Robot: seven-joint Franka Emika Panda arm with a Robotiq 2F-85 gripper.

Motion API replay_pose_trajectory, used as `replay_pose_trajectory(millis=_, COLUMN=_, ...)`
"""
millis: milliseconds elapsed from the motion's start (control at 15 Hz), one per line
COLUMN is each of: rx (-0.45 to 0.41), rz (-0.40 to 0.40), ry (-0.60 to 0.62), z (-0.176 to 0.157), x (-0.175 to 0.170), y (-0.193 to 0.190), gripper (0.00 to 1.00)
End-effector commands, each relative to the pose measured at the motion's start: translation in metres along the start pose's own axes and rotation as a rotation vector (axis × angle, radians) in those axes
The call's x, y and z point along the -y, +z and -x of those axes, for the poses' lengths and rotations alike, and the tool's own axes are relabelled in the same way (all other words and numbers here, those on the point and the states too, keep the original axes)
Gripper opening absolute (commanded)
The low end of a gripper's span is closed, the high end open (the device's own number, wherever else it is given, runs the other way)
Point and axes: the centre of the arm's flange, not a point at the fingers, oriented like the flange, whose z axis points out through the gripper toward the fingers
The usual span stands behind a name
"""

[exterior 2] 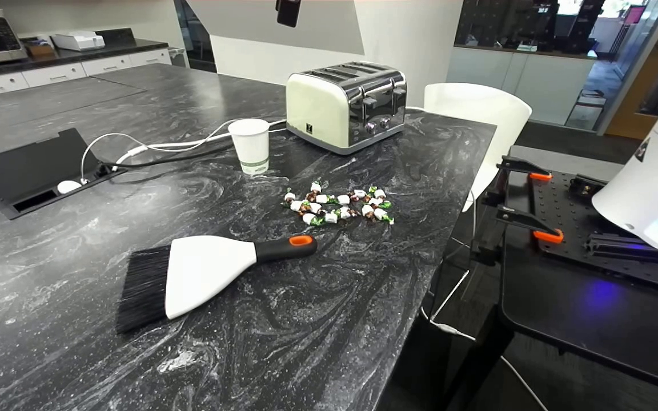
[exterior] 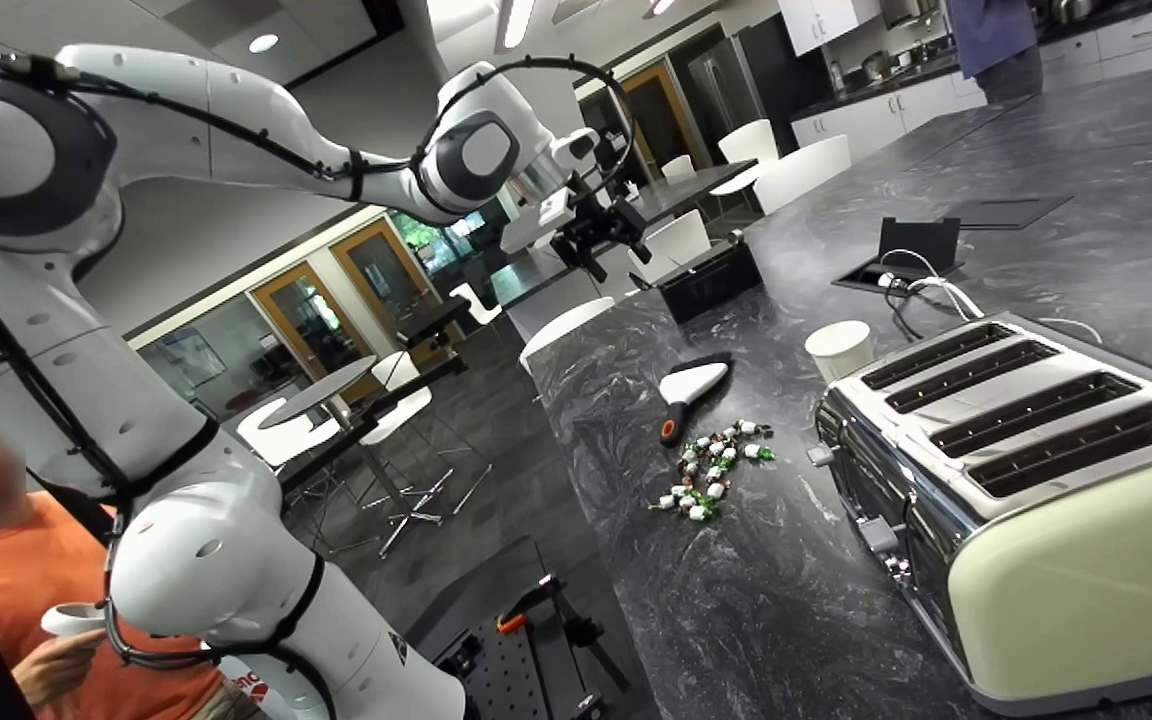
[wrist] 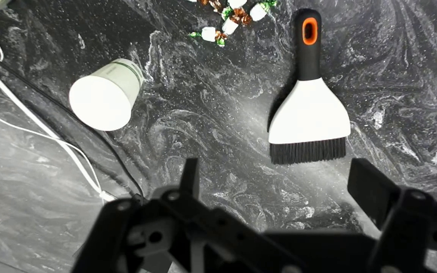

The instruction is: Pick up the broom and sweep some of the candy to the right

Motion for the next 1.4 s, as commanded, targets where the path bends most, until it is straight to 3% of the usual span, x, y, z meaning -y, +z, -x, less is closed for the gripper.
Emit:
replay_pose_trajectory(millis=0, rx=-0.053, rz=-0.026, ry=-0.072, z=0.007, x=0.012, y=0.035, gripper=1.00)
replay_pose_trajectory(millis=467, rx=-0.119, rz=-0.038, ry=-0.115, z=0.028, x=0.044, y=0.122, gripper=1.00)
replay_pose_trajectory(millis=933, rx=-0.025, rz=-0.120, ry=-0.120, z=0.045, x=0.081, y=0.187, gripper=1.00)
replay_pose_trajectory(millis=1333, rx=0.019, rz=-0.142, ry=-0.090, z=0.051, x=0.081, y=0.226, gripper=1.00)
